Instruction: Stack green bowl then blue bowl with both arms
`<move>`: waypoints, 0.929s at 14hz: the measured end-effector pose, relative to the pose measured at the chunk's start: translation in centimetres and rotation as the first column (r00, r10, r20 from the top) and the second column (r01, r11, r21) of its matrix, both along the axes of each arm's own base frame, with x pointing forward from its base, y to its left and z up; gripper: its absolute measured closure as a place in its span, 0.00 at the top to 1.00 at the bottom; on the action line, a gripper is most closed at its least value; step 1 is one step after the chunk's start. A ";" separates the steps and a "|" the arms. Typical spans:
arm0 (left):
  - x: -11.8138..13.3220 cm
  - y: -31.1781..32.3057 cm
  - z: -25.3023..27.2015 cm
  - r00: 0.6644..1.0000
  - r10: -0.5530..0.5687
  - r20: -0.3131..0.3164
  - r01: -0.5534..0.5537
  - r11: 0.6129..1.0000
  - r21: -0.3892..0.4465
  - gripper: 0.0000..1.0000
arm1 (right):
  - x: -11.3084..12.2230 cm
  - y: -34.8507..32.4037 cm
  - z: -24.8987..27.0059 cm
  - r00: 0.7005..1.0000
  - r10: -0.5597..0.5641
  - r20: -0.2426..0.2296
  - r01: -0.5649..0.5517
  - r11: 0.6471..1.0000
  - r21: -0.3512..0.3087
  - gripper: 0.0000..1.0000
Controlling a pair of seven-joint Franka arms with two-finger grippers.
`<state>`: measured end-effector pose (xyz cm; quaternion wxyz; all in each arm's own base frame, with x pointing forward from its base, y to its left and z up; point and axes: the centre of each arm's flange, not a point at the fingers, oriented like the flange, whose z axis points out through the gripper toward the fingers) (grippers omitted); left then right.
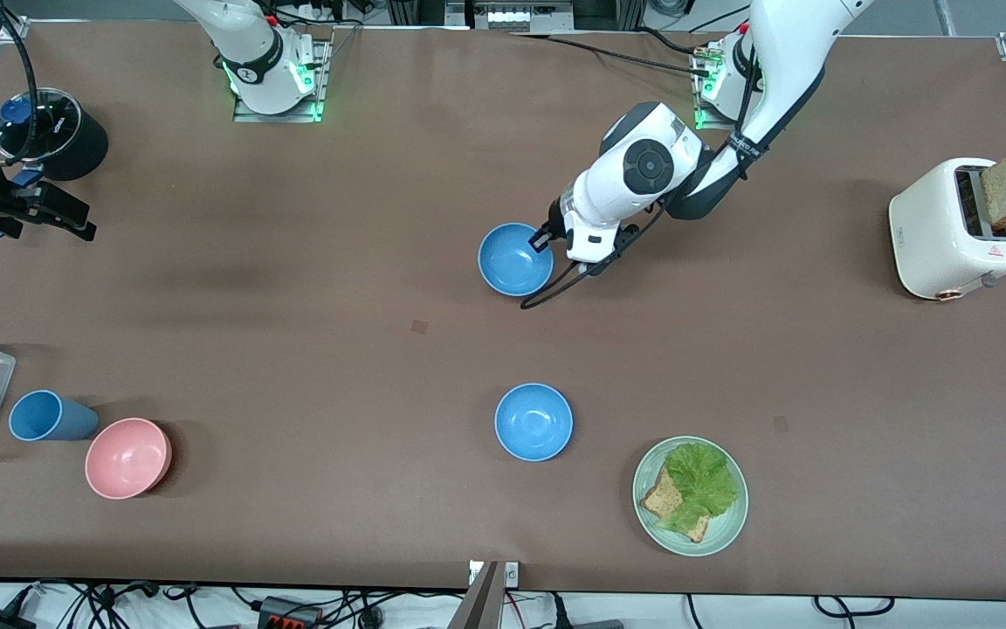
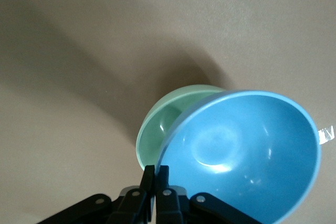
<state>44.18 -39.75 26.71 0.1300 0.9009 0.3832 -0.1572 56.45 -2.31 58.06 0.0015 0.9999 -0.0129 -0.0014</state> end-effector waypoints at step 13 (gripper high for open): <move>3.5 3.1 5.0 0.999 0.054 0.000 -0.054 0.997 0.054 0.24 | 0.1 0.0 -0.2 1.000 0.000 -0.001 0.000 1.000 0.000 1.00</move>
